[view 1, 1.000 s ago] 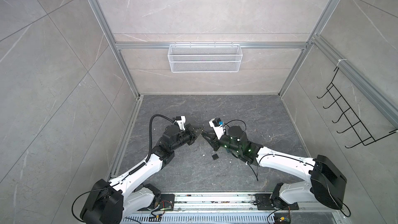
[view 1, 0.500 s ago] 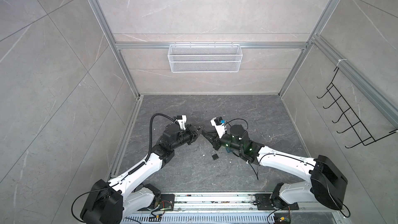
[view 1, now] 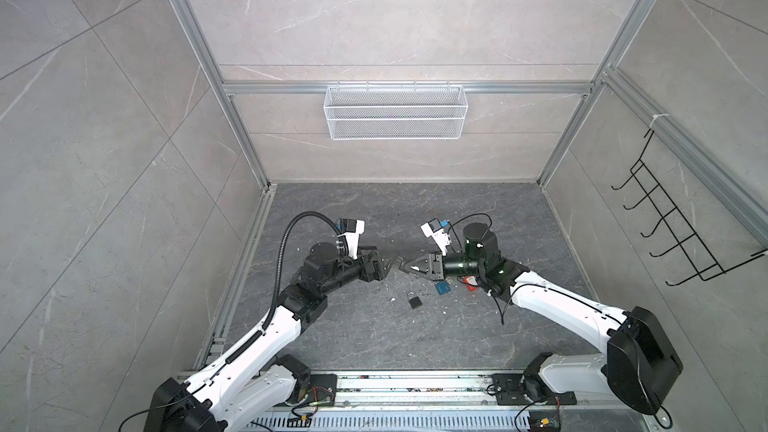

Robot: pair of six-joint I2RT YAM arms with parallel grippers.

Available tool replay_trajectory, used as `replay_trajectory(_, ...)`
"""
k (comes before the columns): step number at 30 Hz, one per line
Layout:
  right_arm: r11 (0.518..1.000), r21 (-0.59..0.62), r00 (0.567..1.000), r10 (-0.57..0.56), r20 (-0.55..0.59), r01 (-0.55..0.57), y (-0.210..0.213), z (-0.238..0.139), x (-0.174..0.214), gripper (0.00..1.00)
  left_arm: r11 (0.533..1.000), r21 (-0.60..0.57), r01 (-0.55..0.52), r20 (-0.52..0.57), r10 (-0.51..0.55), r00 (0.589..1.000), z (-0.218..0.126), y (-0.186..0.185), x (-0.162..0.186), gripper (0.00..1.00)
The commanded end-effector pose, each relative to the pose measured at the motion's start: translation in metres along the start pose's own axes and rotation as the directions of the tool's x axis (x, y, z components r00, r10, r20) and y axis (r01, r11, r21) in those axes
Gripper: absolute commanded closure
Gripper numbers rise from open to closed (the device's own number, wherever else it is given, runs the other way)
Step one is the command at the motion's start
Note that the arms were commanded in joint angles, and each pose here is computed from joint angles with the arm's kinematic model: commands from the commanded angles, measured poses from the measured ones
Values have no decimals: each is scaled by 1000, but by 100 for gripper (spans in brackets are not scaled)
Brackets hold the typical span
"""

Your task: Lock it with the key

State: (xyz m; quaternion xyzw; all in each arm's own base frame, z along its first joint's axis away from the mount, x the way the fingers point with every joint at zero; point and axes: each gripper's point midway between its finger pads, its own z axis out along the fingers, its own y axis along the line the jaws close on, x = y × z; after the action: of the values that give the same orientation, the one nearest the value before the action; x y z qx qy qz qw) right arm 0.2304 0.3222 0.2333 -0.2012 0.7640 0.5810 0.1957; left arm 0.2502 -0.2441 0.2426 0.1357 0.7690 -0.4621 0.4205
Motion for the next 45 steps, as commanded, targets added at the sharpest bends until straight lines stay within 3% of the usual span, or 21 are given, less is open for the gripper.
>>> replay_trajectory(1,994,-76,993,69,-95,-76,21,-12,19,100,970,196,-146,55,138,989,-1,-36,-10,7)
replay_trajectory(8,995,-75,995,58,-80,-64,20,-16,17,100,941,320,-110,11,113,994,1,-54,-4,13)
replay_trajectory(13,995,-80,996,56,-73,-61,19,-14,14,100,932,353,-87,-17,99,995,3,-57,2,23)
replay_trajectory(21,995,-78,997,51,-57,-56,15,-12,8,100,940,333,-75,-23,88,996,2,-52,5,39)
replay_trajectory(39,996,-74,998,49,-38,-51,9,-16,3,100,948,313,-55,-45,73,996,4,-47,9,63)
replay_trajectory(42,997,-68,998,46,-39,-48,8,-16,4,100,953,299,-49,-49,67,997,5,-44,9,74)
replay_trajectory(45,997,-65,999,38,-36,-41,7,-17,4,100,956,291,-42,-55,60,997,6,-42,10,77)
